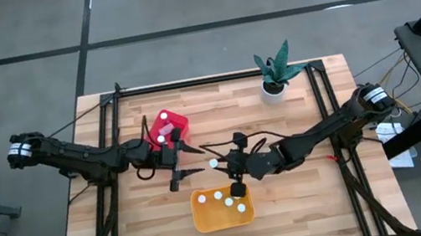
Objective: Pick and place medicine bottles into bin by pill shape (circle, oval)
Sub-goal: Put the yellow capsule bottle into the red bin
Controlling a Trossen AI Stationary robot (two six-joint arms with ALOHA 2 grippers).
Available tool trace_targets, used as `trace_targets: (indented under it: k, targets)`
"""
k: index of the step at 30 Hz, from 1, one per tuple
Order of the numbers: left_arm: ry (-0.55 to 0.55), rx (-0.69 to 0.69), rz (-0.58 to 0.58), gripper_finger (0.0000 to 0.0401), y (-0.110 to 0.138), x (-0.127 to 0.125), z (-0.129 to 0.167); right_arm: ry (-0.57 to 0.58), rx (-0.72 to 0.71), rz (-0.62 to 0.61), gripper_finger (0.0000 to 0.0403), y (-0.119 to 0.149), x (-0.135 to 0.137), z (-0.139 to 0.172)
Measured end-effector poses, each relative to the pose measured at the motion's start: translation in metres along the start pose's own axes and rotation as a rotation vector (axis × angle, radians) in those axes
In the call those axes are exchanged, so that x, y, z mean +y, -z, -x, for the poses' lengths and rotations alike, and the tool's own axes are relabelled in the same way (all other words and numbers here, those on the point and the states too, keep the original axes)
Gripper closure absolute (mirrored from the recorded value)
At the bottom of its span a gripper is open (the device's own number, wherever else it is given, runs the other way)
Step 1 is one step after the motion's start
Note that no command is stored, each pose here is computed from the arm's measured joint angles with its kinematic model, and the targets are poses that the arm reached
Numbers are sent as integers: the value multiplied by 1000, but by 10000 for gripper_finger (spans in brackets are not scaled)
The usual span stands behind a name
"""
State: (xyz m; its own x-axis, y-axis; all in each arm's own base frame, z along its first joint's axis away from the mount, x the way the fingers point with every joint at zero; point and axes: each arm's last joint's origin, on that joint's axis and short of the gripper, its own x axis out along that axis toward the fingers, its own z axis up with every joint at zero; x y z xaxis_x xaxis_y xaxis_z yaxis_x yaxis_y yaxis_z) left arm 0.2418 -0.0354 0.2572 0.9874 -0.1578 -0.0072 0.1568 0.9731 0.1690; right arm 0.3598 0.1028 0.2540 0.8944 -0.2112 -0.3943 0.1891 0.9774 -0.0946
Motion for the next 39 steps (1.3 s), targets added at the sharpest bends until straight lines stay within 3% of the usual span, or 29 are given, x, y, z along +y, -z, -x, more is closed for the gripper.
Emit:
trace_targets:
  k: [18, 31, 35, 39]
  targets:
    - [-6, -28, -29, 189, 18, -3, -33, 7, 0, -17, 323, 0, -2, -1]
    - [-11, -29, -30, 304, 18, -2, -33, 9, 0, -22, 323, 0, -3, -2]
    - [-11, -29, -30, 312, 18, -2, -33, 8, -2, -25, 311, -1, -3, -2]
    - [-30, -25, -30, 305, 18, -2, -33, 8, -8, -27, 273, -1, -3, -2]
